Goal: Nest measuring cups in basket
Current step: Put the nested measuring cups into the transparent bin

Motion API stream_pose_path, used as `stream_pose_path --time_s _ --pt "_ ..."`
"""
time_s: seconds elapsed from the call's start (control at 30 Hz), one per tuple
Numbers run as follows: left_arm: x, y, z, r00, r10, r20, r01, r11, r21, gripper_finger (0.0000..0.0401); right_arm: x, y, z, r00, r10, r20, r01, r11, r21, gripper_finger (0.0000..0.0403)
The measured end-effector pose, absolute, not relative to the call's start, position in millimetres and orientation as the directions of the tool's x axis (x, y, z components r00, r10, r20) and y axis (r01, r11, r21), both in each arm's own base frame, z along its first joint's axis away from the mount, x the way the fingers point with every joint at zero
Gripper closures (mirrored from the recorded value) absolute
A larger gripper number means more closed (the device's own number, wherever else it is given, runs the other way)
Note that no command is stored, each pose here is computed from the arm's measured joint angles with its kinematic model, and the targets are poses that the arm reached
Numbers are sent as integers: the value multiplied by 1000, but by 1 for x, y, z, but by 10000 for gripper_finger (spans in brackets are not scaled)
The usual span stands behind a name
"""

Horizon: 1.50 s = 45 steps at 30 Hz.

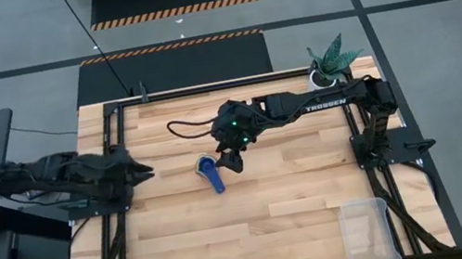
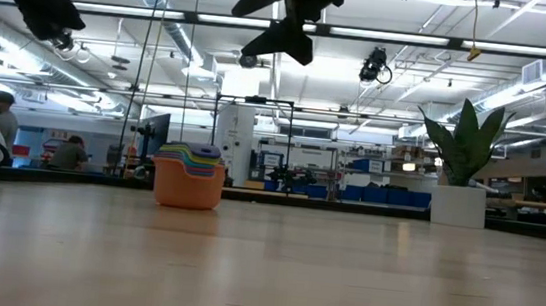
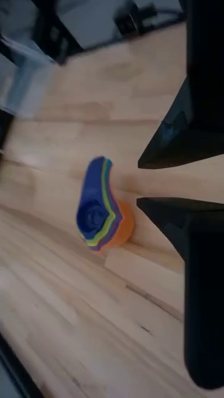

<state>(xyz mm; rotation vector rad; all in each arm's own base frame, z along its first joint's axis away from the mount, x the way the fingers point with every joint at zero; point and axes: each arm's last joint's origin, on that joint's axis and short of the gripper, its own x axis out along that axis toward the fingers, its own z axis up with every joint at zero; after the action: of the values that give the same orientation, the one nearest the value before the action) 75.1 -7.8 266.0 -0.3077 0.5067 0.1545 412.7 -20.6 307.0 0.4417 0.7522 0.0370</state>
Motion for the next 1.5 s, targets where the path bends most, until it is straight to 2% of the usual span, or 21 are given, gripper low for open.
stream_pose_path --time_s 0.13,0.4,0.63,0.8,1.33,1.5 --pt "60 -5 266 903 56 -426 -196 935 -294 310 413 -21 307 734 188 -653 135 901 412 131" --pt "43 -1 270 944 77 -320 -175 941 -288 310 413 -21 307 734 188 -653 136 901 412 131" --pt "49 -2 265 984 71 -161 -114 956 -270 310 413 -21 307 736 187 -651 136 901 412 131" --pt "53 -3 249 984 56 -171 -102 956 -276 310 413 -21 307 736 187 -651 143 897 419 131" --pt "51 -3 250 986 56 -155 -95 962 -256 310 413 -22 307 736 184 -651 139 901 411 131" --pt "51 -3 250 986 55 -155 -94 962 -257 310 413 -23 307 741 133 -659 176 908 381 131"
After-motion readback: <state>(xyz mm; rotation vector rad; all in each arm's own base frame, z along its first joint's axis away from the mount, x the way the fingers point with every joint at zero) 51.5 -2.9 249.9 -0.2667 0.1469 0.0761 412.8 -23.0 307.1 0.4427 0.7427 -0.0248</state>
